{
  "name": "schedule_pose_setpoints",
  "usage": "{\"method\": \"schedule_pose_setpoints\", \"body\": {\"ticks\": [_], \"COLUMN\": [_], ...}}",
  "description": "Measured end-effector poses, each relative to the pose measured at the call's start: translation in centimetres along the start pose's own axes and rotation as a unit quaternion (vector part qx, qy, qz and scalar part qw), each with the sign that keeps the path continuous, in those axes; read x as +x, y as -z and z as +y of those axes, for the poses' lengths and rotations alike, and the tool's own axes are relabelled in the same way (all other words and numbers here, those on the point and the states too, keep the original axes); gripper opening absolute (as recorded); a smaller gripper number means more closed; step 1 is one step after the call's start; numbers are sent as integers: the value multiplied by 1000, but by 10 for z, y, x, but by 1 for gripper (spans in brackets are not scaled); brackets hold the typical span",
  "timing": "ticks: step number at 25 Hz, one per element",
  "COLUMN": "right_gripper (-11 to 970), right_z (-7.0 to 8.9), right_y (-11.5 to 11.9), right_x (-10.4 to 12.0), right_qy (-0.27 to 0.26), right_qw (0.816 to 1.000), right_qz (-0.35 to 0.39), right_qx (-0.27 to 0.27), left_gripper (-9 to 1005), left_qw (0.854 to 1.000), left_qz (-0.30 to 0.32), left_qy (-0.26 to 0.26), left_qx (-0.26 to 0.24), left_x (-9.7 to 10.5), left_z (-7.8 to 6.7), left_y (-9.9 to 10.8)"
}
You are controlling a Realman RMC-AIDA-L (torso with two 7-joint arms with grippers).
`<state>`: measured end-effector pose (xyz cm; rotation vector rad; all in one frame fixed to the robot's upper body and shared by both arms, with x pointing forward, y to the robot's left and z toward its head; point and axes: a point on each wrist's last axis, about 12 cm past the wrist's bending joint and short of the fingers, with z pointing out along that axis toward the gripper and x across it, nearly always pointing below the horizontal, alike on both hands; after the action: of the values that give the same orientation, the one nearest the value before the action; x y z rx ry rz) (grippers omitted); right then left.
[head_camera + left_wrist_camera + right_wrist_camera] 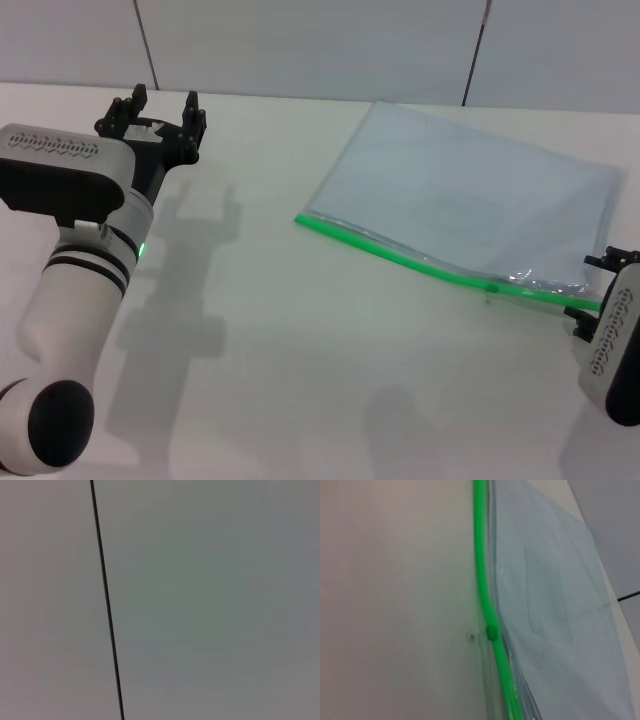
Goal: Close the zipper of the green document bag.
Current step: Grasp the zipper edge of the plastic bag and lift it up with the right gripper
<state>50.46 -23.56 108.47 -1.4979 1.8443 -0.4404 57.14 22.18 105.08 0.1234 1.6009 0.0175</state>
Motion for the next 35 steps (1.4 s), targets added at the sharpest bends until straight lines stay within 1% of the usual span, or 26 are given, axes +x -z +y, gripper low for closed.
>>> {"method": "schedule_pose_setpoints", "body": {"ticks": [4,14,23,29,35], "right_gripper": [624,623,623,622,621], "right_z": [1,4,2,-1,-2], "right_y": [-3,-10,-12,-14,-18], "right_x": [3,10,8,4,6], "right_qy": [23,43,44,46,45], "right_qw": [1000,999,998,998,998], "right_qz": [1,4,-10,-14,-12], "right_qx": [3,11,33,38,38], "left_gripper": [620,621,621,621,621], "left_qw": [1000,1000,1000,1000,1000], "left_qz": [0,0,0,-1,-5], "left_qy": [-1,0,1,2,3], "left_qx": [-1,-8,-8,-7,-7], "left_x": [0,0,0,-1,-2], "left_z": [1,4,4,3,2], "left_y": [0,-1,-1,-2,-2]}}
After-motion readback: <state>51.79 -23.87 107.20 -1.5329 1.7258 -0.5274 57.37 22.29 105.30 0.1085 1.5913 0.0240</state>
